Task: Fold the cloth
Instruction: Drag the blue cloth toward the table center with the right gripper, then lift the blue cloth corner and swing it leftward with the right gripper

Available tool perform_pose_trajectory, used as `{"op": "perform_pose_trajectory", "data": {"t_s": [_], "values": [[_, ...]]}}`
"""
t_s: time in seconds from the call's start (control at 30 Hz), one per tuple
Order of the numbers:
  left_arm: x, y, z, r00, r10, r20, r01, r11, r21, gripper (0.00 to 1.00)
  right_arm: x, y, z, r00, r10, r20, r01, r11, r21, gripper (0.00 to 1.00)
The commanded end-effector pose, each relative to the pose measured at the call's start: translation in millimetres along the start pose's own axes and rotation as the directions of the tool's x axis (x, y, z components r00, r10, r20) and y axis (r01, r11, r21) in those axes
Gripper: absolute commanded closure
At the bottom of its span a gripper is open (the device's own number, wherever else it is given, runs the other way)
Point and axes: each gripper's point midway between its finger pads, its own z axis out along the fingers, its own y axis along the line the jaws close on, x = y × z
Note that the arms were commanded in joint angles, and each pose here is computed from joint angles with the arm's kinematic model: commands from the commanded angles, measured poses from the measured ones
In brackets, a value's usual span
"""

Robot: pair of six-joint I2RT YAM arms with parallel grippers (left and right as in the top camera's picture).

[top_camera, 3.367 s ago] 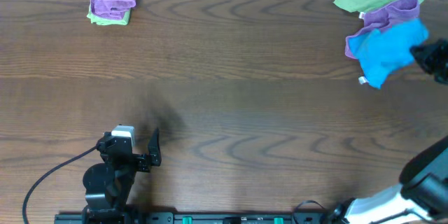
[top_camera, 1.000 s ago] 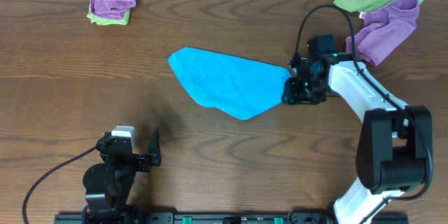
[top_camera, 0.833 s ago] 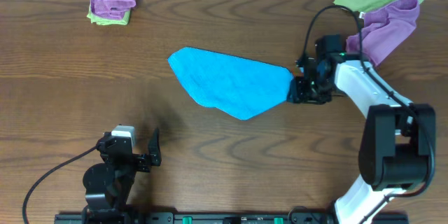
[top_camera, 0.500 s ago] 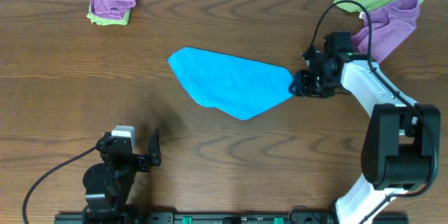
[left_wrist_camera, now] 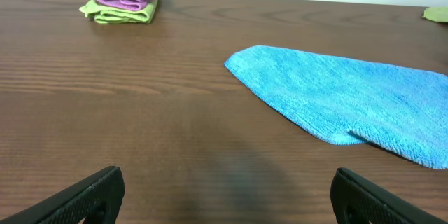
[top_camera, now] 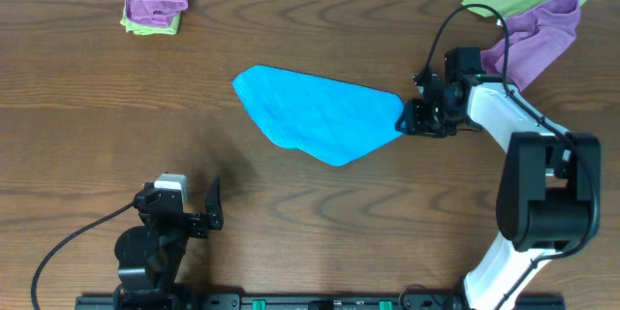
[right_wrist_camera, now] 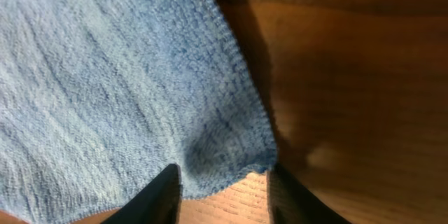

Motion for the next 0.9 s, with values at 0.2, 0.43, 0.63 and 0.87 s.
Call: {"op": "perform_pose_trajectory", "data": {"t_s": [0.2,0.43,0.63,0.87], "values": [[9,2,3,1.0,0.001,-0.017,-0.001,1.0,-0.008,0.05,-7,-4,7,0.999,0.037,0.024,-0.037,0.999,-0.01,0.99],[9,2,3,1.0,0.001,-0.017,-0.001,1.0,-0.008,0.05,-26,-4,-6,0.996,0.055,0.063,-0.055,0.998,-0.012,0.99],[9,2,3,1.0,0.001,-0.017,-0.001,1.0,-0.008,0.05,-74,-9,-69,0.989,0.052,0.139,-0.061,0.997,0.056,0.99],[9,2,3,1.0,0.001,-0.017,-0.001,1.0,-0.008,0.05,-130,-10,-207,0.948,-0.048,0.315,-0.05,0.953,0.298,0.99]]}}
